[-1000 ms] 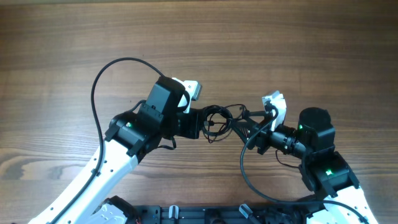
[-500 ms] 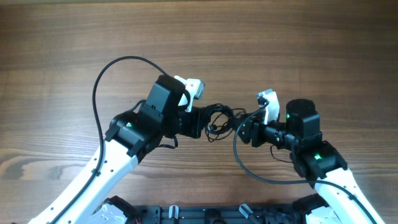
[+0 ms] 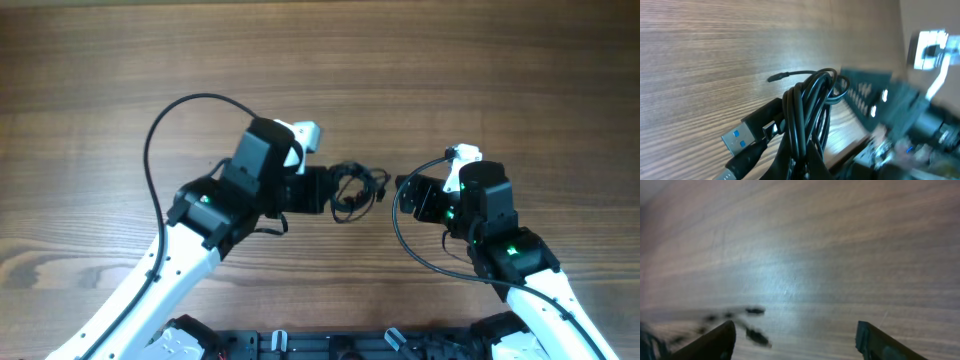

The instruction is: Untangle cables

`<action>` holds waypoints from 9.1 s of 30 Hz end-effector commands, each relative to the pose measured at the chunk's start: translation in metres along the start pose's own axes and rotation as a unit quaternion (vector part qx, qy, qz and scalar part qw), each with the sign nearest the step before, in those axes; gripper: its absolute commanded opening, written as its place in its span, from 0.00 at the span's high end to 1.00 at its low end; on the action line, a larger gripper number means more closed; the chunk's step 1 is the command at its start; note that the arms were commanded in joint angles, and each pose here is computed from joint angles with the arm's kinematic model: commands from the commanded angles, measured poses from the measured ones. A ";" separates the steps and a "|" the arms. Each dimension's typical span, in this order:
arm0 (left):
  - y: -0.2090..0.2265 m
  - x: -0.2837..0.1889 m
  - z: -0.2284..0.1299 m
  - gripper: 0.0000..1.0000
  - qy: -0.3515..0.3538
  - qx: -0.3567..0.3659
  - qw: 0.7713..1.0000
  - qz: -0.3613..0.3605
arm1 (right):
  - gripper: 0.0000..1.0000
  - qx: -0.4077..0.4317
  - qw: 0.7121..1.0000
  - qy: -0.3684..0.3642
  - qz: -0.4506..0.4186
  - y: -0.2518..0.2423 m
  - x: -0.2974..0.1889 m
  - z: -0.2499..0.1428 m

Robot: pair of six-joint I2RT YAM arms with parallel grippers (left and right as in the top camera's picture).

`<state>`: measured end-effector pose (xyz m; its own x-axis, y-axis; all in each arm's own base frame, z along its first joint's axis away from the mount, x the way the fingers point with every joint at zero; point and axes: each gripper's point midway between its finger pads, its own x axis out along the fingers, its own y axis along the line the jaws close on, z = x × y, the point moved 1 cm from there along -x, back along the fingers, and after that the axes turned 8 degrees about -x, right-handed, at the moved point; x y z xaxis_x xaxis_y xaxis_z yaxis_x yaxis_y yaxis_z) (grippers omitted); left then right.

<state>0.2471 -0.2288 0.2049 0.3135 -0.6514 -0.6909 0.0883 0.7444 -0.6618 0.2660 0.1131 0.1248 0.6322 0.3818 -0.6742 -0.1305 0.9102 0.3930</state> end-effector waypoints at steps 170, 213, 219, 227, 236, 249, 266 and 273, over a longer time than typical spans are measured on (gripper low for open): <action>0.031 -0.083 0.062 0.96 -0.281 -0.091 0.949 0.114 | 0.04 -0.262 0.924 -0.158 0.229 0.172 -0.036 0.014; 0.023 -0.062 0.047 0.96 -0.202 0.021 0.973 0.110 | 0.95 0.006 0.925 -0.168 0.341 0.210 -0.074 0.037; 0.024 -0.059 0.046 0.96 -0.196 0.027 0.974 0.113 | 0.95 0.042 0.916 -0.192 0.351 0.206 -0.080 0.056; 0.039 -0.041 0.041 0.96 -0.156 0.076 0.973 0.153 | 0.95 0.119 0.913 -0.187 0.341 0.189 -0.075 0.071; 0.036 -0.025 0.032 0.96 -0.117 0.055 0.983 0.130 | 0.95 0.203 0.909 -0.221 0.289 0.166 -0.063 0.087; 0.032 -0.022 0.020 0.96 -0.084 0.052 0.989 0.110 | 0.96 0.044 0.917 -0.336 0.211 0.160 -0.055 0.110; 0.024 -0.018 0.012 0.96 -0.082 0.017 0.991 0.103 | 0.95 -0.011 0.893 -0.389 0.228 0.174 -0.069 0.124; 0.022 -0.016 0.009 0.96 -0.080 0.022 0.991 0.104 | 0.95 -0.055 0.906 -0.366 0.206 0.174 -0.039 0.112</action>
<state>0.2583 -0.1990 0.2119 0.4994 -0.4616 -0.7332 0.0355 0.8565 -0.5150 0.2903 0.2468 0.2891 0.8051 0.5798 0.1249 -0.5579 0.6688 0.4914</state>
